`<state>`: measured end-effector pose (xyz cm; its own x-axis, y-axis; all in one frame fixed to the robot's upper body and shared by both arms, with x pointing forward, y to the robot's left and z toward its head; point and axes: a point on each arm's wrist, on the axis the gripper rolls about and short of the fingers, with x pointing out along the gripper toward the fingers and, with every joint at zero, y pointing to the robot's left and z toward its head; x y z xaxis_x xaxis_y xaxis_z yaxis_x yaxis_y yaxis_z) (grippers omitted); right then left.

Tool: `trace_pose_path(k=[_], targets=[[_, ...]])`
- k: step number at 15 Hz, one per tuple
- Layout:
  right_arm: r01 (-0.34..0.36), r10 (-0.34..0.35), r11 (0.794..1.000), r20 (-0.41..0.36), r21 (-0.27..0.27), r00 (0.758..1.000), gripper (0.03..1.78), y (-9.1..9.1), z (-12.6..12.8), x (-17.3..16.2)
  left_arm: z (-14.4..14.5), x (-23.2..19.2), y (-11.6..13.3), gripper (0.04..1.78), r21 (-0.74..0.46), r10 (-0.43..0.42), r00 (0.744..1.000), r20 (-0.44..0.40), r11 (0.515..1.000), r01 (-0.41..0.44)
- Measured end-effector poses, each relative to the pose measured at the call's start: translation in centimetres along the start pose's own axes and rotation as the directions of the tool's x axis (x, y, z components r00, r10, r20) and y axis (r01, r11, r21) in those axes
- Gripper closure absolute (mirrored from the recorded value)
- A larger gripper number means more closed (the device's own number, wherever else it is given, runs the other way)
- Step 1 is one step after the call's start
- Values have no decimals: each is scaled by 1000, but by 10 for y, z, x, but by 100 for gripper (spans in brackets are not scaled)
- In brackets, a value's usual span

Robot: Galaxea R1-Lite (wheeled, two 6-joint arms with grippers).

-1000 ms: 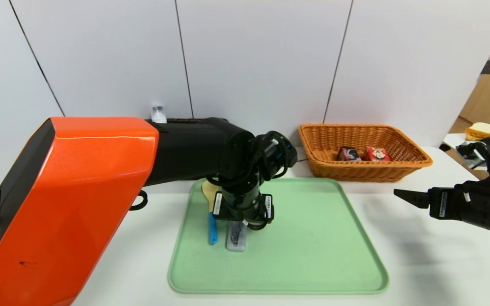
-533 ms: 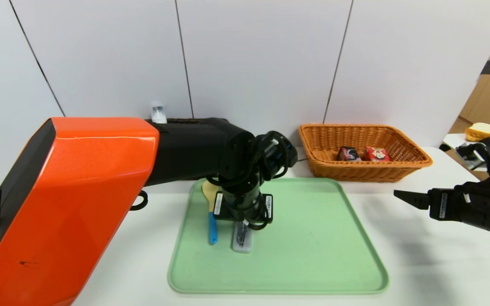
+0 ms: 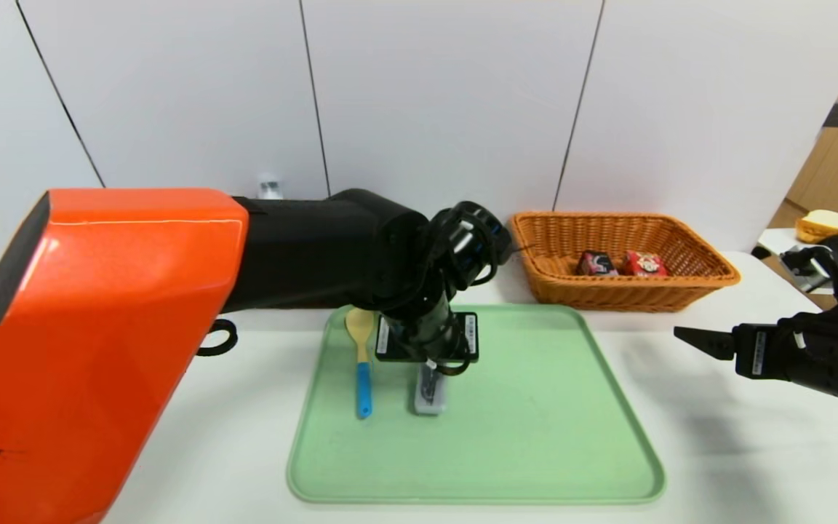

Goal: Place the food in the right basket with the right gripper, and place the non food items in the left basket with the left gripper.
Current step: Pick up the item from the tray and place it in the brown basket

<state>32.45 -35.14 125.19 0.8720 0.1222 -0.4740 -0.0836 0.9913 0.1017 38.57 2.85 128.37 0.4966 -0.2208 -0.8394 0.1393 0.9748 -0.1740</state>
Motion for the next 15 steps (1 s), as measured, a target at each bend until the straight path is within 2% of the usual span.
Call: trace_pose_path(k=[3,5,7,9,11,13,15], targets=[[0,0,1000,1,0,1000,11,0,0,0,13,-32,-8,126,-24,-149,983,111,988,153],[0,0,1000,1,0,1000,11,0,0,0,27,-56,-11,126,-68,-238,942,237,963,261],[0,0,1000,2,0,1000,11,0,0,0,44,-79,-2,126,-133,-280,892,355,929,345],[0,0,1000,3,-1,1000,11,0,1,0,66,-96,19,126,-205,-239,839,489,903,377],[0,0,1000,3,-1,1000,11,0,1,0,87,-100,45,126,-286,-119,800,589,894,344],[0,0,1000,5,-1,1000,11,0,1,0,100,-95,70,126,-347,-28,788,615,888,302],[0,0,1000,7,-1,1000,11,0,1,-1,112,-83,92,126,-396,40,788,615,879,265]])
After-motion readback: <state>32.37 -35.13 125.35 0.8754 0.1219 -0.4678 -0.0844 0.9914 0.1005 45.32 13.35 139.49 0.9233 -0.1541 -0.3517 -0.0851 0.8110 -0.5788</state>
